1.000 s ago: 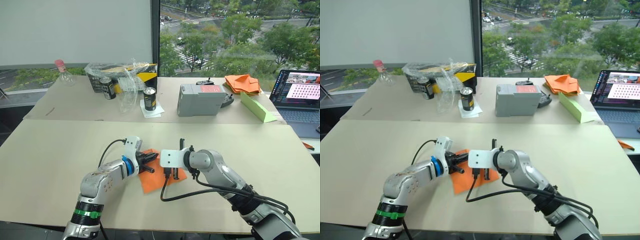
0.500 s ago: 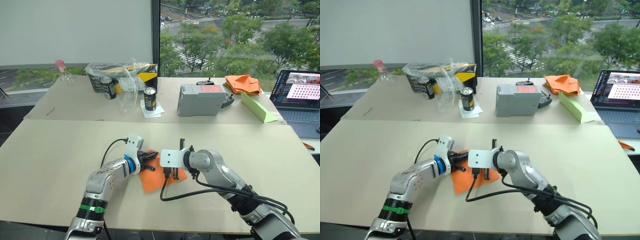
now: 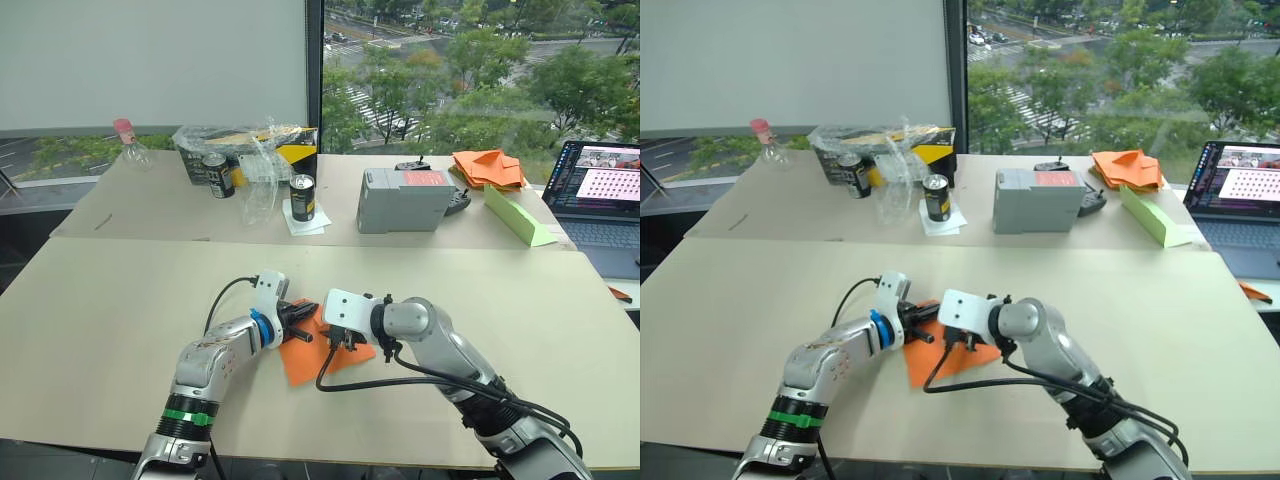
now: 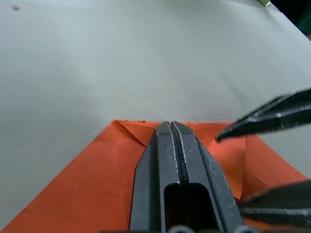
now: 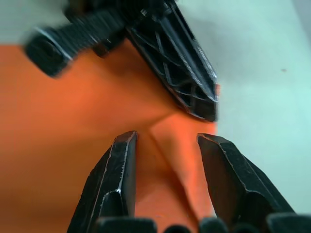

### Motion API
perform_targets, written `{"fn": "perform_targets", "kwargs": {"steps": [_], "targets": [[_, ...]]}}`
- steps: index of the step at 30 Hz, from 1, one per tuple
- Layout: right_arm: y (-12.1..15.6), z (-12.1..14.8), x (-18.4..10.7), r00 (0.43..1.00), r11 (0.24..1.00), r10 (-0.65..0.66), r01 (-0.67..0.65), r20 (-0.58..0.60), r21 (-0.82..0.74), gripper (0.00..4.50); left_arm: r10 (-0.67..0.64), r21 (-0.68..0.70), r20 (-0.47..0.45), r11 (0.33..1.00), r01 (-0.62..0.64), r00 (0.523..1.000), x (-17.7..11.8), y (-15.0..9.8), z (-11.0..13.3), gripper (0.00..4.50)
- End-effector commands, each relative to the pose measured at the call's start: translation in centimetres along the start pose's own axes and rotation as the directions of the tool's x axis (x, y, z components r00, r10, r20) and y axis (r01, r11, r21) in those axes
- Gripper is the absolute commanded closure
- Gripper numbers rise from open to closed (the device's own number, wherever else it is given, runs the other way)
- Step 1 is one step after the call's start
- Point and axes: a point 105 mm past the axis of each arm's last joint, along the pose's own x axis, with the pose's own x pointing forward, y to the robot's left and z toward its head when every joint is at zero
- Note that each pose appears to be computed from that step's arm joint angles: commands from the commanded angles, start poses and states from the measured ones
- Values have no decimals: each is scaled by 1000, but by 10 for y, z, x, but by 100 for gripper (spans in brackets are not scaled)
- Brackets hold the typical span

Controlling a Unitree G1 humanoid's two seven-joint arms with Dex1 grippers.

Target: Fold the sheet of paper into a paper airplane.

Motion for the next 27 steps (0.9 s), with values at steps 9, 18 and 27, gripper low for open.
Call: {"fn": "perform_targets", "kwargs": {"steps": [9, 18, 27], "targets": [[-22, 11, -34, 992, 966, -58, 26, 115, 258, 410, -2, -4, -27, 1000, 2, 1000, -1, -1, -8, 450], [-24, -7, -13, 986, 928, -158, 127, 61, 350, 446, -10, -3, -25, 1000, 10, 1000, -1, -3, -8, 450], [-21, -35, -2, 981, 922, -180, 194, -73, 334, 446, -6, -7, -19, 1000, 6, 1000, -3, -4, -7, 450]]}}
